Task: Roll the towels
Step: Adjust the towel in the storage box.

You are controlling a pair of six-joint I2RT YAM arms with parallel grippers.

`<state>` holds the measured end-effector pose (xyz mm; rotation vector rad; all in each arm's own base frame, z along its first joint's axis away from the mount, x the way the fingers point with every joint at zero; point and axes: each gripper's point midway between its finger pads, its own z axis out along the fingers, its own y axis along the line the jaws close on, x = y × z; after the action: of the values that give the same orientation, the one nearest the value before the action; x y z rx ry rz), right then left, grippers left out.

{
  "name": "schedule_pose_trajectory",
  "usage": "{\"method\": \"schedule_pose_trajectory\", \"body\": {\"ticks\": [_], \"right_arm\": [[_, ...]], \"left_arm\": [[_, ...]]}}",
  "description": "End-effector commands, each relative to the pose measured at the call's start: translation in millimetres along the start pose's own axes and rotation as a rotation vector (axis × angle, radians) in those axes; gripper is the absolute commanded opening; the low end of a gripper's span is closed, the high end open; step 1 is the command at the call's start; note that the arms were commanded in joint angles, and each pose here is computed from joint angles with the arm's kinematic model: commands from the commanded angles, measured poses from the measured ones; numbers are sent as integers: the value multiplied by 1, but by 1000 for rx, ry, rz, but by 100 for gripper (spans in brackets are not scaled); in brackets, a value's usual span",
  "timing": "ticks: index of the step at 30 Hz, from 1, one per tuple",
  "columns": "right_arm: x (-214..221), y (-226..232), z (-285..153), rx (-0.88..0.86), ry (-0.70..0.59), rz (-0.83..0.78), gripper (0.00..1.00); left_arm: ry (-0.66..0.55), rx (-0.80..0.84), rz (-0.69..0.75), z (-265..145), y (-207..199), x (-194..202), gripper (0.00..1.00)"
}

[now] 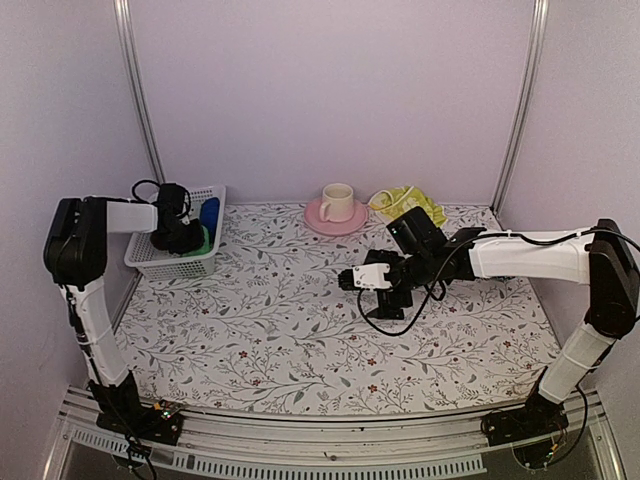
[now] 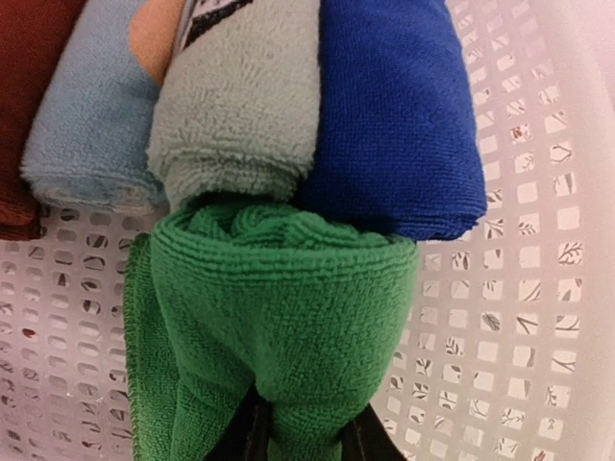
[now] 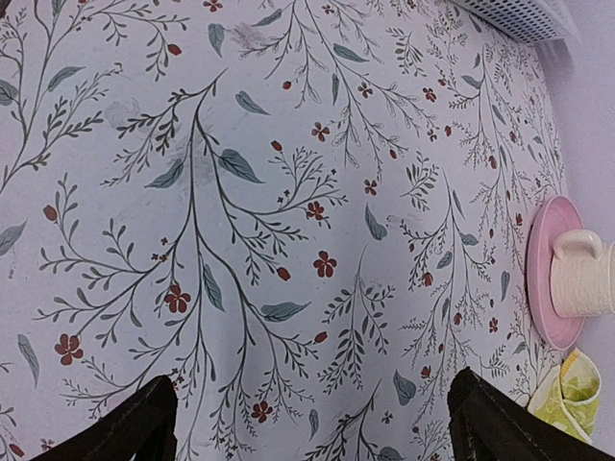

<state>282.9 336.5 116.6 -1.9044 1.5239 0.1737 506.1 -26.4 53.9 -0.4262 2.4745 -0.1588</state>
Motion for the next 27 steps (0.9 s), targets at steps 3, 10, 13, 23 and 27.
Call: {"method": "schedule_pose_trajectory", "body": {"ticks": [3, 10, 13, 23, 27], "right_arm": [[0, 3, 3, 2, 3, -4, 99], [0, 3, 3, 1, 1, -4, 99], [0, 3, 4, 0, 2, -4, 99], [1, 4, 4, -1, 5, -8, 99], [1, 3, 4, 2, 8, -9, 99]], "left_arm": [[24, 175, -88, -20, -11, 3, 21], [22, 263, -137, -26, -18, -1, 21], [35, 297, -155, -24, -23, 2, 21], [102, 317, -172, -6, -24, 21, 24], [147, 289, -156, 7, -17, 35, 37]]}}
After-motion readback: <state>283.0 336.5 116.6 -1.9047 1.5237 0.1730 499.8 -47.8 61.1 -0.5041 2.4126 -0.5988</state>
